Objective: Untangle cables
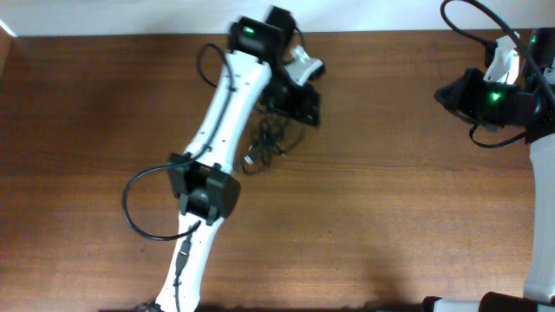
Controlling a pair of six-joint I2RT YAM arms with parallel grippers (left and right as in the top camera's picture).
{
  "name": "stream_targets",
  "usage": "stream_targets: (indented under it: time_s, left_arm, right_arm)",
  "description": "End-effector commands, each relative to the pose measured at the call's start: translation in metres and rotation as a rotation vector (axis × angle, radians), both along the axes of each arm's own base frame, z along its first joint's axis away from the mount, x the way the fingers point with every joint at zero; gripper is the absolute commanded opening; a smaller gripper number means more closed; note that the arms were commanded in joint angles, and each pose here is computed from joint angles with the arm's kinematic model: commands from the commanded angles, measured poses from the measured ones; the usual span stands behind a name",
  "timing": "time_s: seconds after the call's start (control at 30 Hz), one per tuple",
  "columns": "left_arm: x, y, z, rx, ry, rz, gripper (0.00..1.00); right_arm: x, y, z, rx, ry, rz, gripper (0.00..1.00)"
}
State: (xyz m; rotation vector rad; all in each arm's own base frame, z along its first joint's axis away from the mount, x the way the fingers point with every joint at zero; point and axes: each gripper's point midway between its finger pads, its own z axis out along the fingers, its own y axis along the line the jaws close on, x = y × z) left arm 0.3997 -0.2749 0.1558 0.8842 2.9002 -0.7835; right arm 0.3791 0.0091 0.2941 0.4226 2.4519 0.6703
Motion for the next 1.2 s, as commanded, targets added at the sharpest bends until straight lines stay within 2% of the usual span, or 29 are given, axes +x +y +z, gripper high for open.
stream_targets:
  time_s: [0.0,0.07,0.13,0.17,0.2,0.23,0.27,0.33,0.43,0.5,0.57,0.6,0.63,0.77,0.83,0.9,0.93,1.07,1.17]
  left_arm:
    - [-0.04,-0.037,-0.013,0.017,0.037,-0.14,1.0]
    - [-0.033,-0.042,0.003,-0.013,-0.014,-0.131,1.0]
    - [-0.009,-0.023,0.04,-0.06,-0.095,-0.035,0.98]
    - [0.007,0.0,0.064,-0.081,-0.13,0.073,0.9]
    - [0.017,0.019,0.073,-0.085,-0.128,0.152,0.83]
    - [0.031,0.048,0.077,-0.068,-0.132,0.246,0.75]
    - [0.048,0.084,0.075,-0.025,-0.136,0.36,0.73]
    - [0.064,0.134,0.08,0.014,-0.164,0.472,0.74]
    - [0.069,0.177,0.096,0.043,-0.211,0.56,0.77]
    - [0.054,0.191,0.082,0.09,-0.134,0.582,0.73]
    - [0.021,0.194,0.044,0.163,0.034,0.572,0.7]
    - [0.013,0.189,0.027,0.174,0.073,0.56,0.7]
    - [0.006,0.161,0.002,0.115,0.09,0.508,0.68]
    - [0.008,0.076,-0.056,0.015,0.005,0.408,0.57]
    - [0.013,0.072,-0.078,0.125,-0.044,0.51,0.64]
    - [0.018,0.082,-0.087,0.226,-0.099,0.579,0.64]
    - [0.023,0.084,-0.09,0.245,-0.136,0.586,0.59]
    - [0.018,0.076,-0.092,0.237,-0.118,0.576,0.37]
    - [0.011,0.063,-0.112,0.257,-0.097,0.541,0.34]
  right_arm:
    - [0.001,-0.001,-0.001,-0.02,-0.005,0.007,0.13]
    - [0.0,-0.001,-0.001,-0.019,0.001,0.007,0.16]
    - [-0.001,-0.001,-0.002,-0.018,0.005,0.007,0.2]
    - [-0.003,0.0,-0.004,-0.016,0.016,0.008,0.26]
    - [-0.005,0.003,-0.006,-0.015,0.032,0.019,0.29]
    - [-0.007,0.016,-0.011,-0.028,0.044,0.068,0.36]
    - [-0.009,0.034,-0.019,-0.059,0.073,0.114,0.41]
    - [-0.016,0.08,-0.039,-0.119,0.135,0.234,0.49]
    - [-0.024,0.136,-0.073,-0.173,0.224,0.374,0.53]
    - [-0.024,0.159,-0.105,-0.203,0.302,0.425,0.53]
    - [-0.018,0.157,-0.122,-0.206,0.342,0.417,0.54]
    - [-0.007,0.144,-0.125,-0.218,0.333,0.377,0.57]
    - [-0.001,0.134,-0.125,-0.211,0.332,0.344,0.58]
    - [0.01,0.087,-0.126,-0.189,0.359,0.225,0.58]
    - [0.01,0.084,-0.126,-0.188,0.36,0.218,0.58]
    - [0.01,0.084,-0.126,-0.188,0.36,0.218,0.59]
    - [0.01,0.084,-0.126,-0.188,0.36,0.218,0.59]
    - [0.009,0.084,-0.126,-0.187,0.364,0.218,0.59]
    - [0.009,0.084,-0.126,-0.185,0.364,0.219,0.59]
